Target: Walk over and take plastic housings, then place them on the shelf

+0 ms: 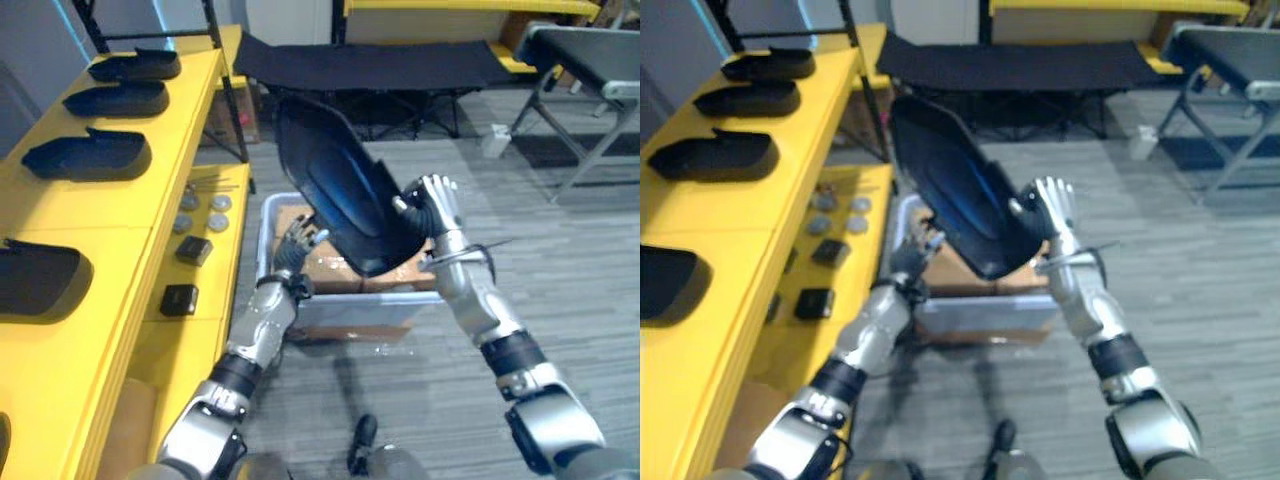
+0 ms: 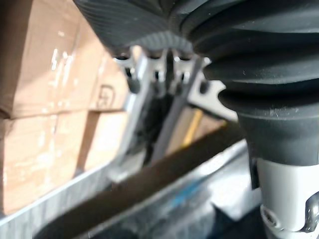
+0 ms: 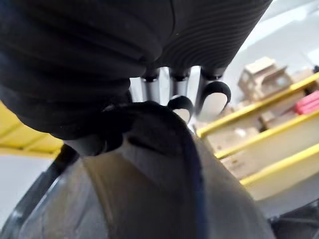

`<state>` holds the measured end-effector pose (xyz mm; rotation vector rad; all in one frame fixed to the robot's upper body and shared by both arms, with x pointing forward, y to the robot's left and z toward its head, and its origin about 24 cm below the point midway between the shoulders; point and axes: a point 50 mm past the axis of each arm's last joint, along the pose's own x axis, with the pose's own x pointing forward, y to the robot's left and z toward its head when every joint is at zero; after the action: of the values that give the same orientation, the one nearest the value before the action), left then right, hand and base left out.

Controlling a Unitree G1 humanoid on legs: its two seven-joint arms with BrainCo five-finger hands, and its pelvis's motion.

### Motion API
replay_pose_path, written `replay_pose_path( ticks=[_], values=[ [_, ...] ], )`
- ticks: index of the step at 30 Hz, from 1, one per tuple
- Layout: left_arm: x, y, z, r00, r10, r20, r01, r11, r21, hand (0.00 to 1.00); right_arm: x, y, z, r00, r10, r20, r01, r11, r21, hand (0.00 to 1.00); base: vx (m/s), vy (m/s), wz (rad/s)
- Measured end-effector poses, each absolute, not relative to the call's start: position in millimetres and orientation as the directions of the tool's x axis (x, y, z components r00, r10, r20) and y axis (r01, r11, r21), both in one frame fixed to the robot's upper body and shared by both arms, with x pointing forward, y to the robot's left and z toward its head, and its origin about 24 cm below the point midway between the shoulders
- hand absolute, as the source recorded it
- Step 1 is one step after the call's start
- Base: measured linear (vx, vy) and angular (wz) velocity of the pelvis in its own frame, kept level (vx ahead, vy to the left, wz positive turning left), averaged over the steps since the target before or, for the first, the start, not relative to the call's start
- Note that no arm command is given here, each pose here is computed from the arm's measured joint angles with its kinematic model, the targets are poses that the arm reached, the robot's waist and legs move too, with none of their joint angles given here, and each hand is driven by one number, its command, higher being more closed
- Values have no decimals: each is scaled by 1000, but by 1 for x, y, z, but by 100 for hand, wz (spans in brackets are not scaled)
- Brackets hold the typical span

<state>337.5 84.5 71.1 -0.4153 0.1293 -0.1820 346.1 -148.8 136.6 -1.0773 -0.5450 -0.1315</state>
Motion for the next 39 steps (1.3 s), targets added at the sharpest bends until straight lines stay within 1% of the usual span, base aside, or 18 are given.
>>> replay_pose_path(
  ticks=[4,13,14,23,25,28,34,38,39],
  values=[
    [335,76,69,962,-254,-101,190,886,-422,0,347,-143,124,883,173,437,317,467,-826,100,23,126,11],
    [334,82,65,963,-241,-122,172,896,-408,0,346,-130,115,895,178,408,281,486,-828,100,-17,78,7],
    [334,83,66,965,-233,-121,166,898,-408,100,346,-128,114,894,182,409,278,491,-826,100,-29,70,0],
    [329,87,70,985,-149,-92,96,898,-429,100,338,-112,100,896,182,406,217,616,-757,100,0,52,-1],
    [327,89,67,988,-117,-103,62,900,-431,100,331,-105,101,883,190,428,209,658,-724,100,13,68,-1],
    [325,92,63,991,-92,-102,38,897,-439,100,324,-98,103,871,193,451,204,693,-692,100,9,55,-2],
    [323,94,63,994,-73,-81,29,892,-451,100,311,-86,108,846,189,499,188,769,-610,100,4,34,-2],
    [323,94,62,994,-73,-76,31,892,-452,100,308,-84,108,844,177,506,184,791,-584,100,0,3,-3],
    [322,94,62,994,-74,-77,31,891,-452,100,308,-84,107,845,177,505,183,791,-583,0,1,21,-7]
  ],
)
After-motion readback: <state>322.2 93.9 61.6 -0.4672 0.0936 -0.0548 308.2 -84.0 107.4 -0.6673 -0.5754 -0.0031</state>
